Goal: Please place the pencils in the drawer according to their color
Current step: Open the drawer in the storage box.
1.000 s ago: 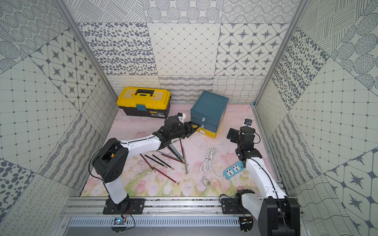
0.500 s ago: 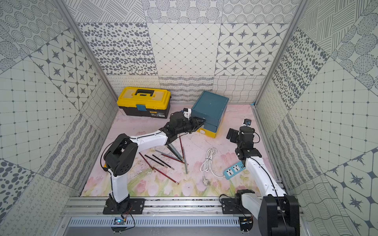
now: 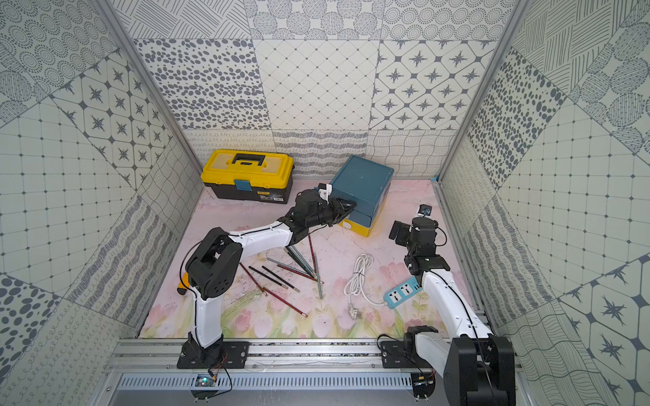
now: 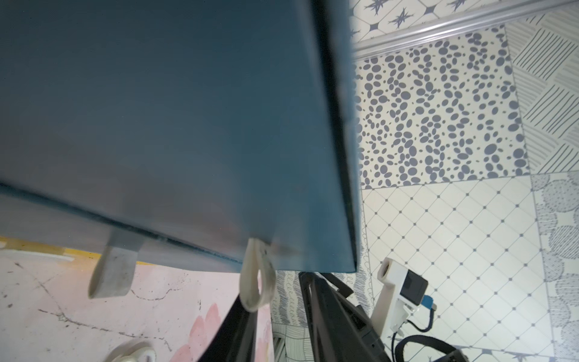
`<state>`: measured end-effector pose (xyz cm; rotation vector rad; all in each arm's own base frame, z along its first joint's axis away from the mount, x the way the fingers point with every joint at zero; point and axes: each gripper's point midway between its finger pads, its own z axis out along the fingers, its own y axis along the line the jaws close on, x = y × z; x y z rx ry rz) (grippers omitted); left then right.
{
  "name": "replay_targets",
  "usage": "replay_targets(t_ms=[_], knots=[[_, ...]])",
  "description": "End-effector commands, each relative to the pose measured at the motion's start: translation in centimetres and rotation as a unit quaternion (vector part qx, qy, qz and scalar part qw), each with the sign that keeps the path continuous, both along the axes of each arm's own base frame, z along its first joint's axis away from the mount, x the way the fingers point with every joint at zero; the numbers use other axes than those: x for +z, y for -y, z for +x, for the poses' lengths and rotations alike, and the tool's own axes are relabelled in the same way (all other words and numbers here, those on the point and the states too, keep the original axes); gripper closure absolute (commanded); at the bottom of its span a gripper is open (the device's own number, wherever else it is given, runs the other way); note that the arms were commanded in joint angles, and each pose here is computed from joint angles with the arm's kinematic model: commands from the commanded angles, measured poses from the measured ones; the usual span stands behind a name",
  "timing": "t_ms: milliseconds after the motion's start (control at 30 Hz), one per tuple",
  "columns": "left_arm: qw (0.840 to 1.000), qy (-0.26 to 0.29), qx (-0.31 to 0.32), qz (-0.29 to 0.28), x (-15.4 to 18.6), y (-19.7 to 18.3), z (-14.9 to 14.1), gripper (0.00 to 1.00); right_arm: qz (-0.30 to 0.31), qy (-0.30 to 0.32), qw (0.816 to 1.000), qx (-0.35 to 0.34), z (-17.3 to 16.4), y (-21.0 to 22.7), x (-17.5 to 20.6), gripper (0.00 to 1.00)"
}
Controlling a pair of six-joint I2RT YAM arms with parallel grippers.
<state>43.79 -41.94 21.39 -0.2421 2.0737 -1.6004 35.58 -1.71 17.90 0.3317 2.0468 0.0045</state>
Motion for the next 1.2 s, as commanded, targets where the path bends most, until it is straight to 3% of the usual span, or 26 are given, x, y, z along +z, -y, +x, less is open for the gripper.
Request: replay_targets(t_ms=[0,100,300,567,933,1167], knots=[[1.000,0.013,0.005,-0.006,0.5,-0.3,0.4,0.52,0.000,0.030,1.000,0.004,0.7,-0.1,2.2,0.01],[1.000,0.011,0.011,-0.001,0.4,-0.7,0.5,0.53,0.001,0.031,0.999,0.005,0.7,-0.1,2.2,0.01],[1.000,0.013,0.025,0.004,0.3,-1.4,1.2,0.67,-0.001,0.036,0.999,0.006,0.6,-0.1,2.6,0.01],[0.999,0.017,0.033,0.013,0.1,-1.8,2.1,0.72,-0.006,0.037,0.999,0.011,0.7,-0.2,2.9,0.01],[1.000,0.016,0.022,0.011,0.2,-1.4,2.2,0.99,-0.006,0.035,0.999,0.013,0.8,-0.3,3.0,0.01],[0.999,0.023,0.015,0.017,0.7,-2.0,1.1,1.00,-0.002,0.032,0.999,0.004,0.8,-0.1,3.3,0.01]])
